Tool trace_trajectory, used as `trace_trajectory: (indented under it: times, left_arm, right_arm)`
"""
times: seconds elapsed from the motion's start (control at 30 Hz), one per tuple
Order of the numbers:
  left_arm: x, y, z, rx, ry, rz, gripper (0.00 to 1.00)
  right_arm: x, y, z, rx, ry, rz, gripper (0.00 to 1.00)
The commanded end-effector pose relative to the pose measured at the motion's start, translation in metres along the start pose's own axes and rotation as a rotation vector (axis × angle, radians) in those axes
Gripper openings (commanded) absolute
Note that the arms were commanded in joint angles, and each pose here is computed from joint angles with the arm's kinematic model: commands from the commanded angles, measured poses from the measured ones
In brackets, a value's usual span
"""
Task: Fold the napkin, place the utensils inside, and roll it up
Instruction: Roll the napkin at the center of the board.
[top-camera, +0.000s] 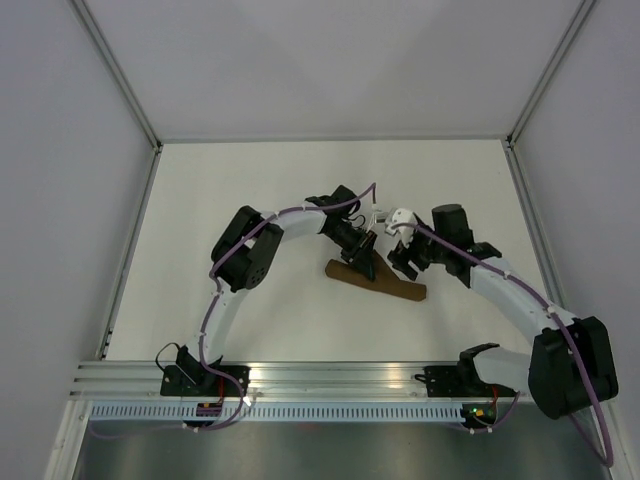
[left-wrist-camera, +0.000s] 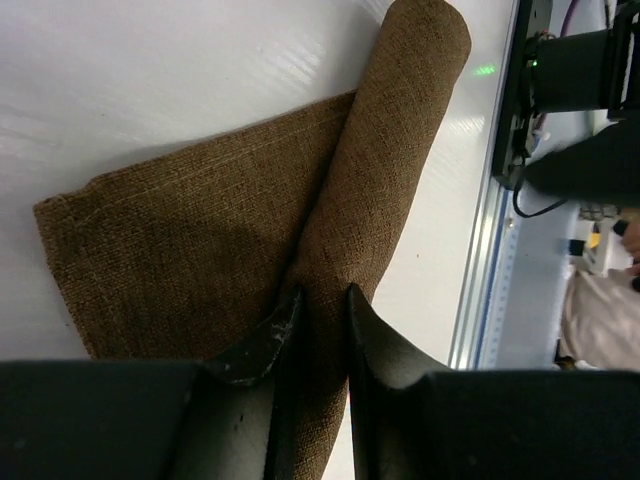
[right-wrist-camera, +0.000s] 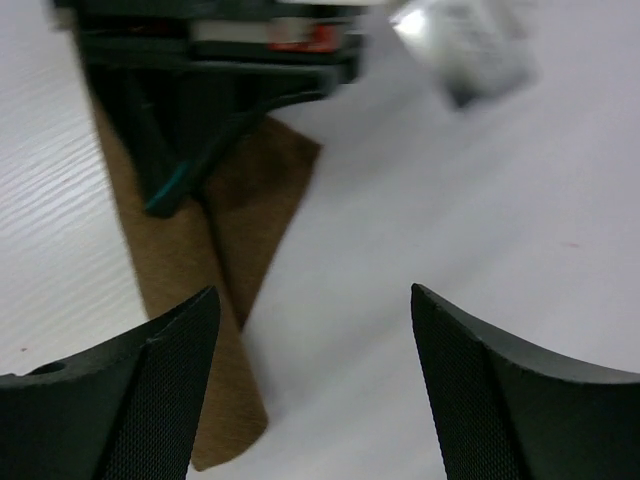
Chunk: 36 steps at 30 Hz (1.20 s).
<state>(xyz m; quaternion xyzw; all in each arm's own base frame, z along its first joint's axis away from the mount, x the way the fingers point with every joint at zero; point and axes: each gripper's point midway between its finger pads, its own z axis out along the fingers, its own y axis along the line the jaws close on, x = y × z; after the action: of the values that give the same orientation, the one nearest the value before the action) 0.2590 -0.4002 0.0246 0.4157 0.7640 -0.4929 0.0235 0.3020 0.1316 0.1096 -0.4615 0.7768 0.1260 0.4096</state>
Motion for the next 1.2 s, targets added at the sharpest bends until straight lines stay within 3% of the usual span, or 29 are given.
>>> trace_trajectory:
  times: [0.0, 0.2, 0.57, 0.77, 0.8, 1.17]
  left_arm:
    - [0.046, 0.047, 0.013, -0.152, 0.126, -0.197, 0.17]
    - [0.048, 0.056, 0.017, -0.162, 0.142, -0.27, 0.17]
    - [0.044, 0.057, 0.013, -0.163, 0.129, -0.319, 0.22]
    - [0.032, 0.045, 0.008, -0.147, 0.103, -0.296, 0.33]
    - [0.031, 0.043, 0.007, -0.144, 0.095, -0.303, 0.35]
    - [-0.054, 0.007, -0.059, -0.218, -0.196, -0.158, 0.47]
  right_arm:
    - [0.014, 0.028, 0.009, 0.0, 0.049, -0.151, 0.82]
    - [0.022, 0.077, 0.024, -0.055, 0.074, -0.305, 0.8]
    - [0.042, 0.095, 0.045, -0.034, 0.158, -0.431, 0.64]
    - [0.043, 0.094, 0.051, -0.022, 0.161, -0.426, 0.31]
    - [0.04, 0.093, 0.05, -0.022, 0.161, -0.424, 0.3]
    - [0.027, 0.108, 0.051, -0.256, 0.164, -0.36, 0.28]
